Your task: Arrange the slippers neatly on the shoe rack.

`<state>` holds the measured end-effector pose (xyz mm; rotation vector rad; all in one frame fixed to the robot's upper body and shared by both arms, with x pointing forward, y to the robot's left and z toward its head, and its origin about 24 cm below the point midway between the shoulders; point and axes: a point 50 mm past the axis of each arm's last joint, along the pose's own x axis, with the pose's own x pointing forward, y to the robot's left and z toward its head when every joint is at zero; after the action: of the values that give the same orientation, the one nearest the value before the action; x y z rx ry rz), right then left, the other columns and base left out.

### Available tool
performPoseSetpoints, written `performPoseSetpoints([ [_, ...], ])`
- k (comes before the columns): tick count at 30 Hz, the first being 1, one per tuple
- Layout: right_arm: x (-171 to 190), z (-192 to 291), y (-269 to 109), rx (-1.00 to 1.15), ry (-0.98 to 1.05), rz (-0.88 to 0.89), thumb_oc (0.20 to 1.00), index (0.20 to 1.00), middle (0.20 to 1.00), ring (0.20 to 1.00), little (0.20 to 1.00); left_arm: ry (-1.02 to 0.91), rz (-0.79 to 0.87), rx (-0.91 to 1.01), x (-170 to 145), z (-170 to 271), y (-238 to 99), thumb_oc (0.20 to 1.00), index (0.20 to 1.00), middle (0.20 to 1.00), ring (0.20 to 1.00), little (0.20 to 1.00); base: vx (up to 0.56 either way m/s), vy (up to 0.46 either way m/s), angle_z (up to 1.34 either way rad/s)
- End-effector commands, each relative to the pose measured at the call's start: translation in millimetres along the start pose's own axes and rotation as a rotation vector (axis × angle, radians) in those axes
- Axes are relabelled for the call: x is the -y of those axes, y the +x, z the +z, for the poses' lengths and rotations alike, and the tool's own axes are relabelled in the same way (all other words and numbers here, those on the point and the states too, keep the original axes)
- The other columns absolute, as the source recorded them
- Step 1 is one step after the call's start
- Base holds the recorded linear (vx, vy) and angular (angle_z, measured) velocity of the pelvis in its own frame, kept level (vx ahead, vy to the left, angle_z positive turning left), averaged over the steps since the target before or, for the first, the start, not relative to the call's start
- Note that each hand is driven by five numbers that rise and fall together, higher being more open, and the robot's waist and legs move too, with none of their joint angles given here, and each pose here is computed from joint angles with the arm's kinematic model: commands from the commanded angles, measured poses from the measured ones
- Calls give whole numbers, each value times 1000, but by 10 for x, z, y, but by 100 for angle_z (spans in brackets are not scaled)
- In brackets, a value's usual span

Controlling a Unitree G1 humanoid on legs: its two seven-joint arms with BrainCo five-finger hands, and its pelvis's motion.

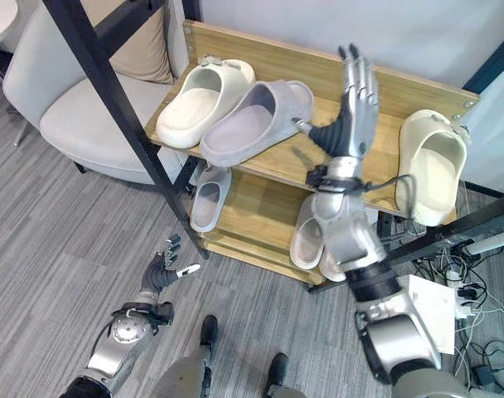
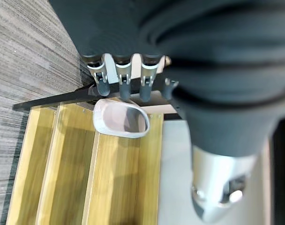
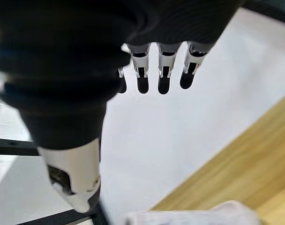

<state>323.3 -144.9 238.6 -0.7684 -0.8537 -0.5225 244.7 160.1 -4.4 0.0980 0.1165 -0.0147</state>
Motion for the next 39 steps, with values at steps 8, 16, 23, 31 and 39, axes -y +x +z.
performPoseSetpoints([
  [8,-128,25,374,83,-144,48,1000,1000,1000,1000,1000,6,-21,74,-26,119,10,1000,1000,1000,1000,1000,9,22,5],
  [16,-52,-258,565,26,-341,66,1000,1000,1000,1000,1000,10,-13,65,-96,100,24,1000,1000,1000,1000,1000,6,17,6],
  [23,-38,-418,540,-17,-404,97,1000,1000,1000,1000,1000,16,0,66,-123,113,46,1000,1000,1000,1000,1000,-2,6,3],
  [31,22,-609,397,-73,-430,152,1000,1000,1000,1000,1000,17,8,56,-152,101,20,1000,1000,1000,1000,1000,7,0,-5],
  [39,43,-712,358,-137,-401,193,1000,1000,1000,1000,1000,17,-4,29,-165,63,-10,1000,1000,1000,1000,1000,3,-14,-2],
])
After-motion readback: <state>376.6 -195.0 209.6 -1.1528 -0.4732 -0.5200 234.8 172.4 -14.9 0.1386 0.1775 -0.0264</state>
